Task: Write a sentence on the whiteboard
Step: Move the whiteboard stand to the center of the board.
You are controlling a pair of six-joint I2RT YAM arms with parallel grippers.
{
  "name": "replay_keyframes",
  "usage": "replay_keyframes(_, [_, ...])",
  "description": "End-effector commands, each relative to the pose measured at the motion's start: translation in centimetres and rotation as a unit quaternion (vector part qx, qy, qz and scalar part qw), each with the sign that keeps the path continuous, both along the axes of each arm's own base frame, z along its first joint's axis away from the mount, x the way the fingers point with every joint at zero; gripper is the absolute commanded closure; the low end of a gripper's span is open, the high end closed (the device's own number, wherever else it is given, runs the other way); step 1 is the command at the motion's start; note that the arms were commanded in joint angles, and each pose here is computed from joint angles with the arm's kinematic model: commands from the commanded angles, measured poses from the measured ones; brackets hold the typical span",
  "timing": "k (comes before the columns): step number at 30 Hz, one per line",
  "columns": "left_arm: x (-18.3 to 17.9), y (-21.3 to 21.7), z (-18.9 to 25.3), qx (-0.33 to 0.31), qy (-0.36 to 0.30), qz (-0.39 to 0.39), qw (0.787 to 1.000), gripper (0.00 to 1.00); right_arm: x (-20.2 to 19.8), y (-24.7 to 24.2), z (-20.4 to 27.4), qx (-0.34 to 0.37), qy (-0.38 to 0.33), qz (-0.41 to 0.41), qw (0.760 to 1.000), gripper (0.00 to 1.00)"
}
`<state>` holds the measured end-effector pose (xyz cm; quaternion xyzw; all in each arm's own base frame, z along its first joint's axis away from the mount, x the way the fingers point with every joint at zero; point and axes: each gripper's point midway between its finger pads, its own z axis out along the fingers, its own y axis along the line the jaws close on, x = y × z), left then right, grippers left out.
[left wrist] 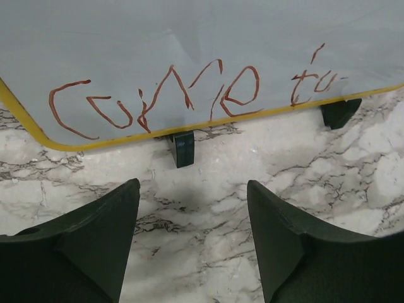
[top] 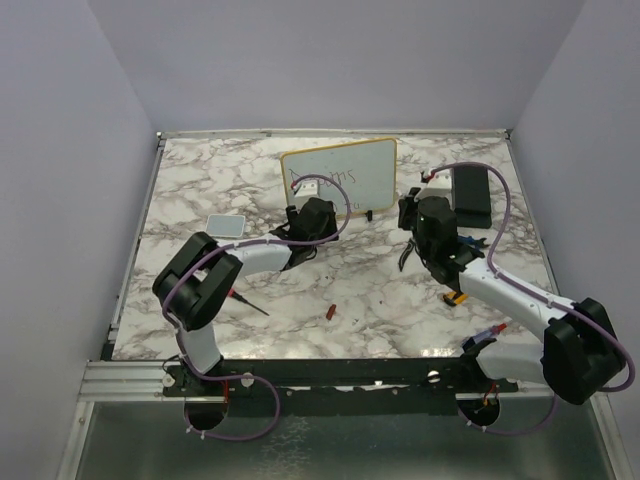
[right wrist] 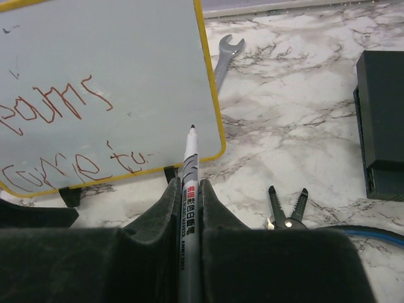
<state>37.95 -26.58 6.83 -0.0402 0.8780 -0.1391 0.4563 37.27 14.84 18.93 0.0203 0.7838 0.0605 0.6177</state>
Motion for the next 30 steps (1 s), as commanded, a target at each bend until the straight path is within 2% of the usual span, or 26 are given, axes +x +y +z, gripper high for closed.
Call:
replay_keyframes(1, [2.1, -0.4, -0.4, 0.002, -0.030, 0.039, 0.999, 0.31, -0.5, -0.3, 0.4, 0.014, -0.004, 0.008, 1.000, 0.99])
replay_keyframes(4, [2.7, -1.0, -1.3, 0.021, -0.033, 0.040, 0.998, 0.32, -0.4, -0.2, 0.1, 0.015, 0.001, 0.012, 1.000, 0.99])
replay_keyframes(14, [3.5, 0.2, -3.5, 0.077, -0.035, 0.066, 0.994, 0.45, -0.2, 0.3, -0.5, 0.018, 0.007, 0.021, 1.000, 1.00])
replay_keyframes(24, [3.8, 1.5, -4.4, 0.117, -0.039, 0.084, 0.989, 0.65, 0.0, 0.8, -1.2, 0.019, 0.015, 0.030, 0.999, 0.99])
replay_keyframes(30, [3.4, 2.3, -4.4, 0.128, -0.039, 0.093, 0.987, 0.71, 0.0, 0.9, -1.3, 0.020, 0.016, 0.030, 0.999, 0.99])
